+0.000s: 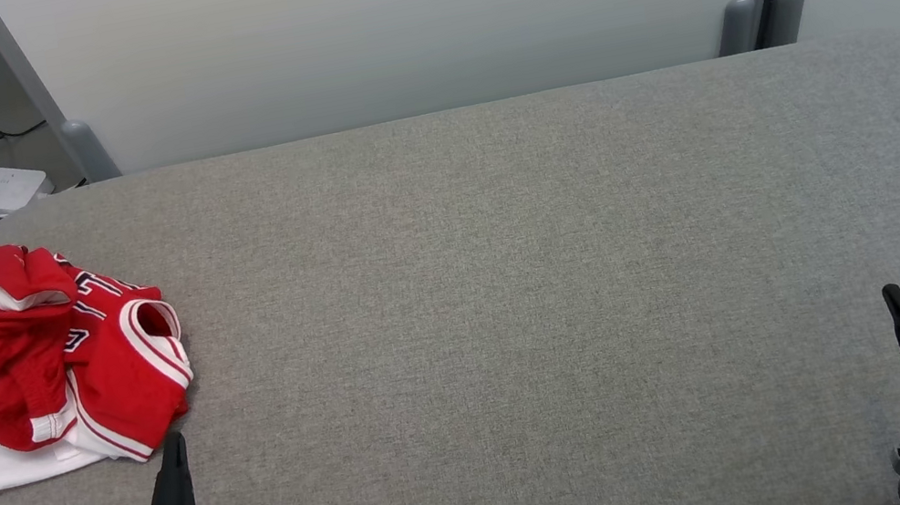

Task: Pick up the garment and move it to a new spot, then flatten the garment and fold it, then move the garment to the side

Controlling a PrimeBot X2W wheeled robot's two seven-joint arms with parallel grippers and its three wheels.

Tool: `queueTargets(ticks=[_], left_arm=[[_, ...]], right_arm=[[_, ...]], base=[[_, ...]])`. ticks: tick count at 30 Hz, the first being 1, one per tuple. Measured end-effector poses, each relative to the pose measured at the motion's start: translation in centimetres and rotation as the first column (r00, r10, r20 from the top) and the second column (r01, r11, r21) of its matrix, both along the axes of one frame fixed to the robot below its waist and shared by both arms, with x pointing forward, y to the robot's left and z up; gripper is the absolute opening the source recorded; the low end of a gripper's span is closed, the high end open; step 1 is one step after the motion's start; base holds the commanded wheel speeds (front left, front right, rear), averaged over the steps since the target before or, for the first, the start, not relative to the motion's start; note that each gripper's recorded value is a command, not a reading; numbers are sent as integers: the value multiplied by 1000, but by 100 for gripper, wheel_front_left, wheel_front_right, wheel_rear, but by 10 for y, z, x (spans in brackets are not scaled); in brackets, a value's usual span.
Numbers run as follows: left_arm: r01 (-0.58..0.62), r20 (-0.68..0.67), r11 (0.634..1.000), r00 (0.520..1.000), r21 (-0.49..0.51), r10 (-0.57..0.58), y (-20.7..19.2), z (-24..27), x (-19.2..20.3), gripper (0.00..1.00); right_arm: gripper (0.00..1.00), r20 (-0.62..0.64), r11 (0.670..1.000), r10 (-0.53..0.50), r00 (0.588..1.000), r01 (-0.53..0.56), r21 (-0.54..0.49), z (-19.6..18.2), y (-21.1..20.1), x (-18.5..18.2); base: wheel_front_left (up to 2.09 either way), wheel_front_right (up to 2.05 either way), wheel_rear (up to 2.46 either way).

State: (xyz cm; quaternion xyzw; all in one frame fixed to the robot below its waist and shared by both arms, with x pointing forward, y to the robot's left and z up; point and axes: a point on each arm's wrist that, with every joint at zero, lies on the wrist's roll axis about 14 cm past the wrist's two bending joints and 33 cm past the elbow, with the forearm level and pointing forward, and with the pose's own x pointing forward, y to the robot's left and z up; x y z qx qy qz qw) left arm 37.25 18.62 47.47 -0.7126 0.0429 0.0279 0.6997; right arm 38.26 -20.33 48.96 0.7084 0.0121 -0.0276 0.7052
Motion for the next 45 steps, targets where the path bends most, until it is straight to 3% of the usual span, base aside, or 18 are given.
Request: queueTargets(ticks=[12, 13, 21, 26, 36, 45], left_arm=[[0, 0, 1000, 1000, 0, 0, 0, 0, 0, 0], [0, 0, 1000, 1000, 0, 0, 0, 0, 0, 100], [-6, -151, 1000, 988, -30, 2, -7, -49, -28, 100], [-9, -153, 1000, 988, -20, 6, -7, -49, -26, 100], [12, -148, 996, 989, 83, 0, -6, -46, -20, 100], [51, -138, 971, 990, 232, -19, -7, -42, -13, 100]], right_arm=[[0, 0, 1000, 0, 1000, 0, 0, 0, 0, 0], [100, 0, 1000, 0, 1000, 0, 0, 0, 0, 0], [100, -133, 999, 6, 991, -2, 37, -44, 10, -21], [100, -134, 1000, 7, 991, -3, 31, -44, 12, -20], [100, -122, 998, 23, 992, -31, -62, -37, 13, -9], [100, -120, 980, 43, 992, -65, -186, -33, 18, -1]], base=[[0, 0, 0], [0, 0, 0], [0, 0, 0], [0, 0, 0], [0, 0, 0], [0, 0, 0]])
